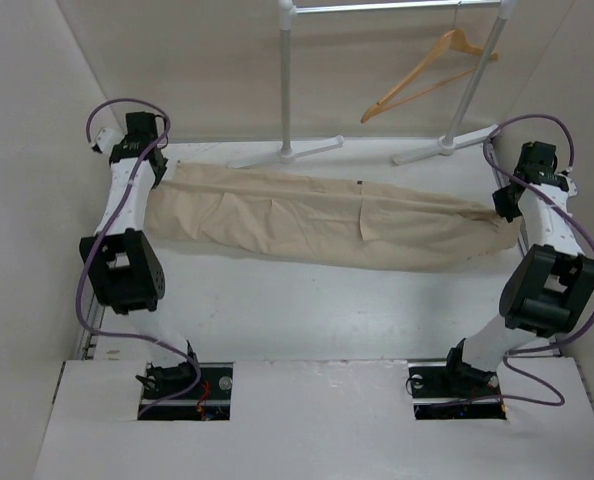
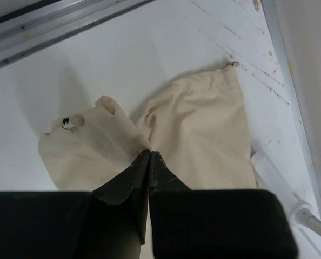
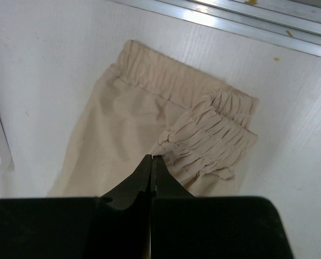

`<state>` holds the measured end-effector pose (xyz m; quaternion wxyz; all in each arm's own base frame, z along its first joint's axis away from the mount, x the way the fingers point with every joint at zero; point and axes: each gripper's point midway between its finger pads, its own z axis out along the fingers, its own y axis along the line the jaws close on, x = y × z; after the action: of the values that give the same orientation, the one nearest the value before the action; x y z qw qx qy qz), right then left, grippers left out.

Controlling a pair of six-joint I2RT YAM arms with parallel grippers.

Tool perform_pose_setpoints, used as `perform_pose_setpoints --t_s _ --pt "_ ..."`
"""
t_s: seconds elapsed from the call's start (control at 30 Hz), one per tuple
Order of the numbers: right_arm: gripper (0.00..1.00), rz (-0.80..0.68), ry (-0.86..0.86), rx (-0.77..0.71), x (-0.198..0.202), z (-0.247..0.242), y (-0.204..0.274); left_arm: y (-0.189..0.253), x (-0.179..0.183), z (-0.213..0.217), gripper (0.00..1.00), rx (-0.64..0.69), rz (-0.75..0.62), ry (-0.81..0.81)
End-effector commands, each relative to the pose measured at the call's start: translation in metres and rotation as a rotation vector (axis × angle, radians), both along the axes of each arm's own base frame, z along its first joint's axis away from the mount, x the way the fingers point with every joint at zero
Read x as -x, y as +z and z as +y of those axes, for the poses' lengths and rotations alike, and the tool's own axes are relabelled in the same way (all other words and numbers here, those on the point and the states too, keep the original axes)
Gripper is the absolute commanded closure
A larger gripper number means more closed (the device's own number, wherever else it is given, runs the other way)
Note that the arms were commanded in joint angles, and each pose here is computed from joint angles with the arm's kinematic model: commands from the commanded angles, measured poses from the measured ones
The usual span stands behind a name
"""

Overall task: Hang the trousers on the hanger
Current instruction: Fold the trousers at the center of the board.

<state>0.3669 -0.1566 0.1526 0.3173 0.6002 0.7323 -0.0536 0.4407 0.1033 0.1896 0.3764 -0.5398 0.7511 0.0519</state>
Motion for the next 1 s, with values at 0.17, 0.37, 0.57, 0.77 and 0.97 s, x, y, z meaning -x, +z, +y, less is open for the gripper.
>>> perform_pose_setpoints --t_s 0.17,0.37,0.57,0.77,0.97 --pt "0.99 -0.083 0.034 0.049 -0.08 -0.032 0.023 0.012 -0.104 0.015 0.99 -0.185 0.014 -0.055" --pt "0.96 -0.042 0.064 0.053 -0.12 -0.042 0.004 -0.037 -0.152 0.011 0.94 -0.16 0.032 -0.089" --pt "0.87 -0.029 0.097 0.043 -0.142 -0.034 -0.009 0.017 -0.186 0.013 0.77 -0.191 -0.192 -0.111" --pt "0.34 -0.082 0.174 0.049 -0.141 -0.008 0.011 0.008 -0.113 0.013 0.52 -0.098 -0.126 -0.126" --pt "0.23 -0.22 0.292 0.111 -0.124 0.034 0.053 -0.068 -0.009 -0.045 0.38 0.169 -0.164 -0.167"
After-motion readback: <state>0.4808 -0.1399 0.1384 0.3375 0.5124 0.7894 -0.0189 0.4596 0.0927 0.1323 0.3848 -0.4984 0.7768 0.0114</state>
